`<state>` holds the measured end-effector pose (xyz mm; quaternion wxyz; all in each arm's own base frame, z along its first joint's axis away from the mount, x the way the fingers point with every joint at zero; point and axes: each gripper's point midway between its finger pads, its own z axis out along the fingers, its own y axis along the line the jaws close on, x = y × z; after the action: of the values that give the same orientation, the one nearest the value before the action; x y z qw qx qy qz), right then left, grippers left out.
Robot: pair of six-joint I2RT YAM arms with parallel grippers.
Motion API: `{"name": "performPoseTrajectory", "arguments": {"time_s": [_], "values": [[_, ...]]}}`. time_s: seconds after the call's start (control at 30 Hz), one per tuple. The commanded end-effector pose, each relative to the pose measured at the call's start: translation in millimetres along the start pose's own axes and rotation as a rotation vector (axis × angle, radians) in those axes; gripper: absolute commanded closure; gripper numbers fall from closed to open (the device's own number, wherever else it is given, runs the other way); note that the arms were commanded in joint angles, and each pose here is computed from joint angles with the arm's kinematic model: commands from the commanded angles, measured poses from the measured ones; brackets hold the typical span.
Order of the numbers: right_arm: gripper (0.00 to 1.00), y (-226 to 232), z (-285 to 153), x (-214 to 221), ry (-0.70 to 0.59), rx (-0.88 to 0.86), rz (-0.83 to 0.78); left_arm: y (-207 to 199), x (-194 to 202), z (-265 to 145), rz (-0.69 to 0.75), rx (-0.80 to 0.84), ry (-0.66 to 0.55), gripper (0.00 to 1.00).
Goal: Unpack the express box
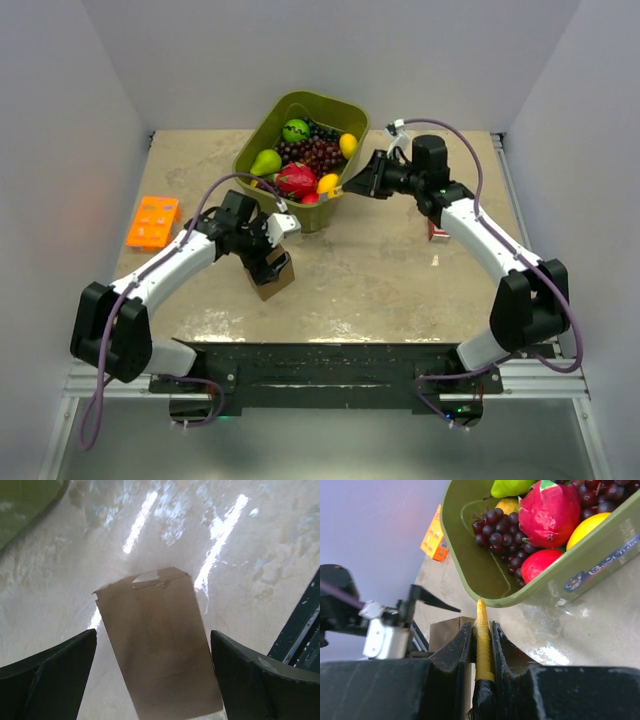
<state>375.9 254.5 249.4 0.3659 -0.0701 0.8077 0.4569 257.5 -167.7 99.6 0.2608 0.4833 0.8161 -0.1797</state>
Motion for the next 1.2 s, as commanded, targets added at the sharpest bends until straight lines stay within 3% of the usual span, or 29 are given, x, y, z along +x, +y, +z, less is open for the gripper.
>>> {"name": "performPoseTrajectory", "arguments": {"time_s": [0.0,0.17,0.3,0.4,0.53,0.6,0.77,0.97,1.17], "values": [[1.00,44,-24,-28,-0.107,-0.080,-0.095,7,9,-7,-0.062,-0.071,0.044,0.01],[1.00,27,-37,-5,-0.093,-0.009,-0.116,-13,13,-14,0.084,-0.033,-0.053,0.12],[1.00,19,-34,7,-0.087,0.056,-0.093,-26,-18,-23,0.152,0.015,-0.229,0.16],[1.00,22,-24,27,-0.020,0.089,-0.162,-29,-25,-20,0.143,0.027,-0.273,0.21],[1.00,20,-8,54,0.046,0.066,-0.159,-26,-14,-6,0.123,0.052,-0.221,0.25],[1.00,17,-7,60,0.052,0.061,-0.145,-17,-6,0,0.098,0.017,-0.179,0.20],[1.00,19,-9,64,0.019,0.042,-0.096,-11,-4,6,0.095,0.020,-0.134,0.19],[1.00,8,-8,70,-0.018,0.105,0.099,-12,-8,6,0.053,0.023,-0.156,0.40],[1.00,34,8,51,-0.041,-0.026,0.165,-18,-5,0,0.050,0.007,-0.187,0.42]]}}
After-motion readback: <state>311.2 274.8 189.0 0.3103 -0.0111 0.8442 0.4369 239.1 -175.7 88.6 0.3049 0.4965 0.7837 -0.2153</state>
